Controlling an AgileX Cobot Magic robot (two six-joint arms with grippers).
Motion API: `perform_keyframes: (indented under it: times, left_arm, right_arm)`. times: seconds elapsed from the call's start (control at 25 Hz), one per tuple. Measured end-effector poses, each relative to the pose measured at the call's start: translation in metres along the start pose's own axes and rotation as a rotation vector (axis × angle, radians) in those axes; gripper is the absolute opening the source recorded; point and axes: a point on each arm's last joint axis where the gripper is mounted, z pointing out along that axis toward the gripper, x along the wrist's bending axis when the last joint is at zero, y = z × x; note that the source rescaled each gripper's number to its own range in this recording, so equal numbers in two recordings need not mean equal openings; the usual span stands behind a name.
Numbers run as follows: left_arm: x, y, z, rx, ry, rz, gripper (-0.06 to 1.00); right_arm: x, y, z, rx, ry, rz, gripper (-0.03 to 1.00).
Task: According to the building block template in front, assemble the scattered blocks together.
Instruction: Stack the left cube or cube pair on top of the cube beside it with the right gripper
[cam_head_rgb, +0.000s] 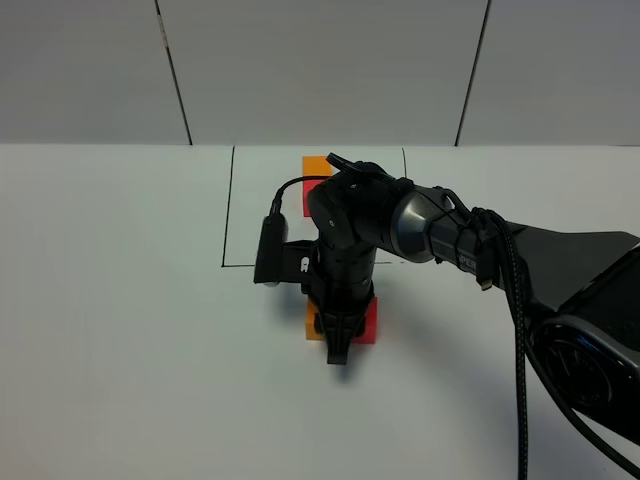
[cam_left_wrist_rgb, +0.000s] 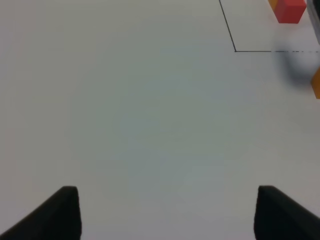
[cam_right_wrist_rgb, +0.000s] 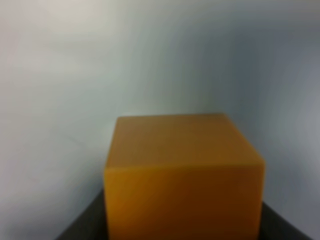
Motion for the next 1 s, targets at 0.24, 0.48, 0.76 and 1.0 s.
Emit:
perform_keyframes:
  times: [0.24, 0.48, 0.76, 1.0]
  left_arm:
    - [0.0, 0.0, 0.0, 0.0, 0.0, 0.0, 0.57]
    - [0.0, 0.0, 0.0, 0.0, 0.0, 0.0, 0.57]
    - [0.0, 0.0, 0.0, 0.0, 0.0, 0.0, 0.57]
    - [0.0, 0.0, 0.0, 0.0, 0.0, 0.0, 0.57]
  right_arm:
    - [-0.001, -0.001, 0.0, 0.006, -0.009, 0.23, 0.01]
    - [0.0, -0.001, -0.006, 0.008, -0.01, 0.58, 0.01]
    - [0.001, 0.0, -0.04, -0.026, 0.017, 1.066, 0.01]
    - [0.002, 0.0, -0.04, -0.021, 0.031, 1.32, 0.01]
